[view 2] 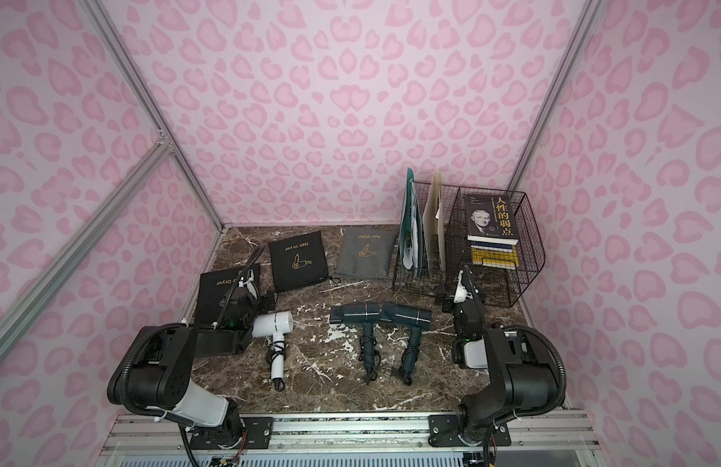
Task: Pack away hair dryers
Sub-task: Move the drawstring bag to the center of the board.
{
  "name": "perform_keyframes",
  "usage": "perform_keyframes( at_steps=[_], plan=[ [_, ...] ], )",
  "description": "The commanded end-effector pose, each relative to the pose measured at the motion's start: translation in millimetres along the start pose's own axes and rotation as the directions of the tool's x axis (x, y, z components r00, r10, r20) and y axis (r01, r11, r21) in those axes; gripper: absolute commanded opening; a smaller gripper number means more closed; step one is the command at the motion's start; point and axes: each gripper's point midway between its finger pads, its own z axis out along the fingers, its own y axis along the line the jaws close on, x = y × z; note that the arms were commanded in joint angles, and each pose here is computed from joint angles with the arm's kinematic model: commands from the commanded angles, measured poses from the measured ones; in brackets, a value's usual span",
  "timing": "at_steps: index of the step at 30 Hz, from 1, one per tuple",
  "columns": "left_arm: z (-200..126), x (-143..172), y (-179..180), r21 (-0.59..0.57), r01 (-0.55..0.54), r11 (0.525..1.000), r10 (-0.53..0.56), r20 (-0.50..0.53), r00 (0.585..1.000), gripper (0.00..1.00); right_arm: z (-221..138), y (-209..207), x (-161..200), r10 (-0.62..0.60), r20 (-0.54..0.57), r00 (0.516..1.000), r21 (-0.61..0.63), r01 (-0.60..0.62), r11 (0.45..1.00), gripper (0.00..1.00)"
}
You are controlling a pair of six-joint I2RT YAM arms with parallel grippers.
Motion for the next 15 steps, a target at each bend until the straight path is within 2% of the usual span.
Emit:
perform_keyframes(
  at_steps=[1, 15],
  plan=[
    [0.4, -14.9, 1.0, -0.006, 0.015, 1.0, -0.015, 0.055, 0.998, 1.0, -0.1, -1.2, -7.5, -0.006, 0.033, 0.999, 0.009, 0.006, 1.0, 1.0],
    [0.5, -15.2, 1.4, -0.007, 0.016, 1.0, -0.016, 0.055, 0.998, 1.0, -0.2, -1.2, -7.5, -0.006, 0.033, 0.999, 0.009, 0.006, 1.0, 1.0]
  ],
)
